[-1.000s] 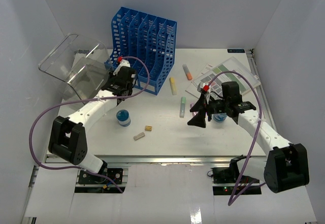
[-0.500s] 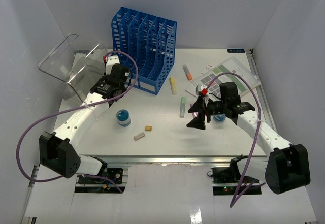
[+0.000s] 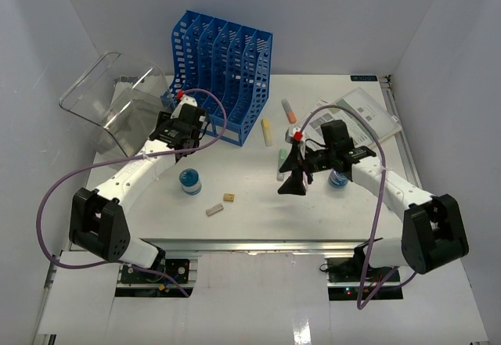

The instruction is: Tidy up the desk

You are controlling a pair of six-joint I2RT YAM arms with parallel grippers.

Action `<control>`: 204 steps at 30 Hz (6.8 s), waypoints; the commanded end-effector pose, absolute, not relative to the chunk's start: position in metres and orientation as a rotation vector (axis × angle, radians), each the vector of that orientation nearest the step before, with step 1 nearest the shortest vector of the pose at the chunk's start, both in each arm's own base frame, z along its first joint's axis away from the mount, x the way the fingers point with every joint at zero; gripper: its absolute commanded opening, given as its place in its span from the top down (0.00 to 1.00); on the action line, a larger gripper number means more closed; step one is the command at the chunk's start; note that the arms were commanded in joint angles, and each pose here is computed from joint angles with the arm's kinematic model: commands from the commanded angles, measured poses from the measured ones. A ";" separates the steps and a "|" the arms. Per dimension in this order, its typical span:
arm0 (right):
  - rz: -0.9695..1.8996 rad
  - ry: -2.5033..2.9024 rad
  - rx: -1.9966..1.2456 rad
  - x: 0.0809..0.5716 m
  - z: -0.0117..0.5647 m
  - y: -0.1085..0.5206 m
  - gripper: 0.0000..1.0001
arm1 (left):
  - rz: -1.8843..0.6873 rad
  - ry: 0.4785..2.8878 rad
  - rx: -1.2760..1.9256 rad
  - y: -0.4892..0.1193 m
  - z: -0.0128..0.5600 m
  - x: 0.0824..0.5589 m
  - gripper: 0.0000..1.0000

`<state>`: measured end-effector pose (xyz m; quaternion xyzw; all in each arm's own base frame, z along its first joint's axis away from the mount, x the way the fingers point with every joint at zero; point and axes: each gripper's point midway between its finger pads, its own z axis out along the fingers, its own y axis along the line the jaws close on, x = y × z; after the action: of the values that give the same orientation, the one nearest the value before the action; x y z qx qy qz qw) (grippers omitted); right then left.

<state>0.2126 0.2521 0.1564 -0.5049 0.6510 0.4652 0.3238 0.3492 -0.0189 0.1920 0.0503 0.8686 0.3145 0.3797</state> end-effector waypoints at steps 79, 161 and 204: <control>1.696 1.616 -0.327 0.374 0.229 0.639 0.37 | -0.483 1.751 -0.279 -0.075 0.378 0.218 0.18; 1.697 1.437 -0.330 0.377 0.359 0.580 0.92 | -0.143 1.770 -0.581 -0.024 0.293 0.280 0.02; 1.697 1.458 -0.367 0.372 0.362 0.565 0.91 | -0.282 1.798 -0.542 -0.008 0.299 0.331 0.65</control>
<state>0.3934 0.5830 0.2958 -0.0998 0.6454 0.6529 0.3837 0.3261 -0.0035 0.2614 -0.2475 0.7996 -0.0970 0.5384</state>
